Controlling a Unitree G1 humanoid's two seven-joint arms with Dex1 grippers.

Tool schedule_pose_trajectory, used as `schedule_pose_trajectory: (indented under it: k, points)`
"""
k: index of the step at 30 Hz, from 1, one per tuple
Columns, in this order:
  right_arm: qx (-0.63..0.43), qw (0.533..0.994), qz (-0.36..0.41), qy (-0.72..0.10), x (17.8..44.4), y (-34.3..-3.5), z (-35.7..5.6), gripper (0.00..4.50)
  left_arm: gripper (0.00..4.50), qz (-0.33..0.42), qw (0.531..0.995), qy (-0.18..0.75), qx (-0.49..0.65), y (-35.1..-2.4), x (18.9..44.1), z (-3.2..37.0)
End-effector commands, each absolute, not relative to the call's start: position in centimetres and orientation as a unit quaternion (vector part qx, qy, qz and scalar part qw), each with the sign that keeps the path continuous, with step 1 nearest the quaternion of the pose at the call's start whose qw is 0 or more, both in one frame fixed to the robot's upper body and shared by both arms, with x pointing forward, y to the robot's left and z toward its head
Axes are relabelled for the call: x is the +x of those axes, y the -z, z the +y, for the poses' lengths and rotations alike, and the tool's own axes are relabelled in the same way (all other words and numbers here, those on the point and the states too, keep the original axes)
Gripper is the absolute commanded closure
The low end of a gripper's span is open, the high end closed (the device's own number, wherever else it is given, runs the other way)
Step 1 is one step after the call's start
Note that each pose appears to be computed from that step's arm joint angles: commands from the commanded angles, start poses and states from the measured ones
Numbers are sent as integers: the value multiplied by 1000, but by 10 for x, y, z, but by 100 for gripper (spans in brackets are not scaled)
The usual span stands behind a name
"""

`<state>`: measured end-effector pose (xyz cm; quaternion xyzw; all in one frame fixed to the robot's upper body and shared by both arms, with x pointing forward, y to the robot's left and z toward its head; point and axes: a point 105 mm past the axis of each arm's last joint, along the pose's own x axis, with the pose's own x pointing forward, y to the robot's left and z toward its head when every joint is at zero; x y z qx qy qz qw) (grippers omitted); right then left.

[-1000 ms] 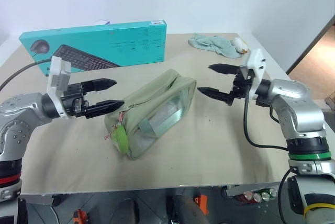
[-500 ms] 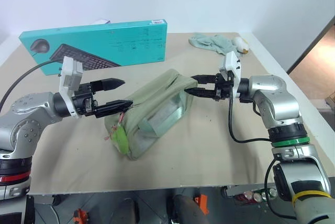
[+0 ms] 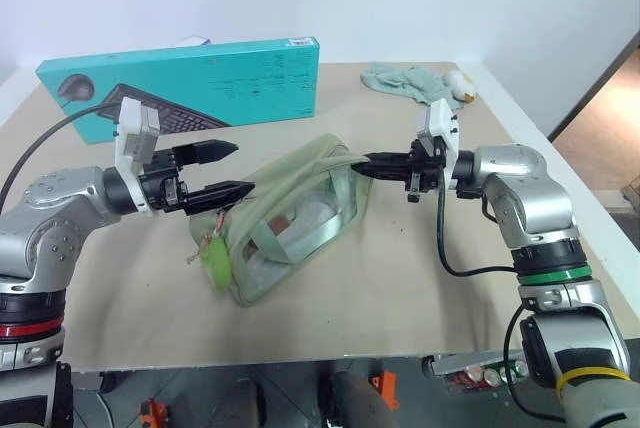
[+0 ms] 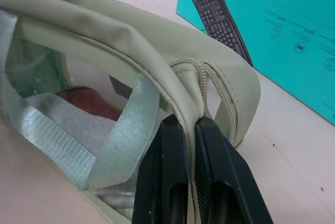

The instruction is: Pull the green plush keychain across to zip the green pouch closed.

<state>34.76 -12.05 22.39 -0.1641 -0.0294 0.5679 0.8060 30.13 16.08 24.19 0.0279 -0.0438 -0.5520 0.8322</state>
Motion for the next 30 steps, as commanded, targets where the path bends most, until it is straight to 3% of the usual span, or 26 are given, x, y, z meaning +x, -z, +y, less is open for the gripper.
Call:
schedule_pose_trajectory:
  k: [1,7,12,19,30]
  points:
    - [-162,839,-81,-514,329,-258,-148,441,0,-74,833,546,45,-255,301,164]
    - [-153,885,-67,-434,303,-253,-182,441,0,-76,837,540,48,-253,302,164]
    - [-144,905,-61,-396,299,-245,-191,441,0,-74,834,544,46,-250,304,161]
    - [-147,909,-49,-387,300,-230,-193,441,0,-70,836,542,45,-246,307,160]
    - [-148,910,-43,-385,301,-221,-193,441,0,-63,875,479,39,-220,309,165]
